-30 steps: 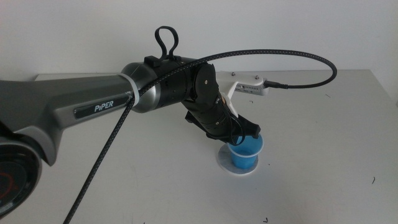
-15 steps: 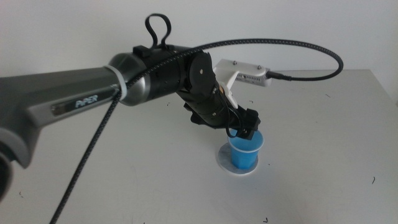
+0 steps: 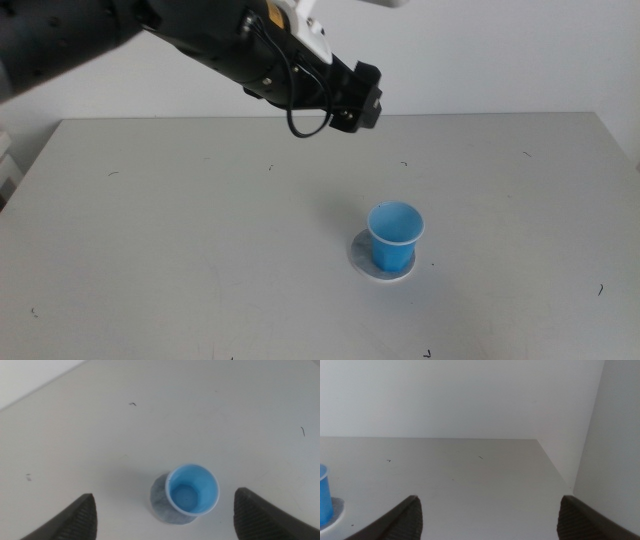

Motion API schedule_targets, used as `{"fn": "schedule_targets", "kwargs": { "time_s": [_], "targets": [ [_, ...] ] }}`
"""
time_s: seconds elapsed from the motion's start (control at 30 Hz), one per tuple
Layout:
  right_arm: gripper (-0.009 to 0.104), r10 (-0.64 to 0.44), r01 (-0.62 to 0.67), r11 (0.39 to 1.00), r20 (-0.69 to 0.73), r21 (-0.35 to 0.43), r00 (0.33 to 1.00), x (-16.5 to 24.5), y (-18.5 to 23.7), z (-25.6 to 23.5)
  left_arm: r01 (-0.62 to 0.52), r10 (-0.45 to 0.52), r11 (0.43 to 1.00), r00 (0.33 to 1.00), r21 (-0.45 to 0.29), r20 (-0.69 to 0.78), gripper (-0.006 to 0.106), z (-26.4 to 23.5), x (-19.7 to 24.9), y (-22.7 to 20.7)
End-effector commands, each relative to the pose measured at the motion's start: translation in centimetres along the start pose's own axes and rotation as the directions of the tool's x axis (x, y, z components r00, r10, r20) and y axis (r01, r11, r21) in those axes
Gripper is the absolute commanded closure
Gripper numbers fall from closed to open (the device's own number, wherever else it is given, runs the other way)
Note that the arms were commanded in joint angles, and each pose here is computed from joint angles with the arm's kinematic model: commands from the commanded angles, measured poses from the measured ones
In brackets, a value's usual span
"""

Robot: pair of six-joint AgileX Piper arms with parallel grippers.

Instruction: Place an empty cup on a cup mat.

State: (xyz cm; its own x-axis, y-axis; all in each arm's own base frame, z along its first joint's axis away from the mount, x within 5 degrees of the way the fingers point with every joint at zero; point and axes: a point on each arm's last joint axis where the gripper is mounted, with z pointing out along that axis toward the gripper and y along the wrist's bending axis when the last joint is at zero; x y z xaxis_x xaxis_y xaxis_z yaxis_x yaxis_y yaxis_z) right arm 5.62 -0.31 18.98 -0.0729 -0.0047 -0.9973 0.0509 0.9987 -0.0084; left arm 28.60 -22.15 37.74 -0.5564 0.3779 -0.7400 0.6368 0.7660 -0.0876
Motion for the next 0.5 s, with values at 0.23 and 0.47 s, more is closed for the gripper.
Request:
{"fn": "schedule_targets", "kwargs": {
  "time_s": [0.23,0.47],
  "targets": [
    [0.001,-0.017,0.017,1.0,0.109,-0.001,0.994,-1.2,0.0,-0.3,0.05,-0.019,0.98,0.987,-0.193,0.159,-0.005,-8.6,1.2,2.4],
    [0.001,-0.017,0.017,1.0,0.109,-0.001,0.994,-1.2,0.0,-0.3,0.186,-0.126,0.922,0.973,-0.339,0.191,-0.005,-12.9,6.9,6.6]
  ]
}}
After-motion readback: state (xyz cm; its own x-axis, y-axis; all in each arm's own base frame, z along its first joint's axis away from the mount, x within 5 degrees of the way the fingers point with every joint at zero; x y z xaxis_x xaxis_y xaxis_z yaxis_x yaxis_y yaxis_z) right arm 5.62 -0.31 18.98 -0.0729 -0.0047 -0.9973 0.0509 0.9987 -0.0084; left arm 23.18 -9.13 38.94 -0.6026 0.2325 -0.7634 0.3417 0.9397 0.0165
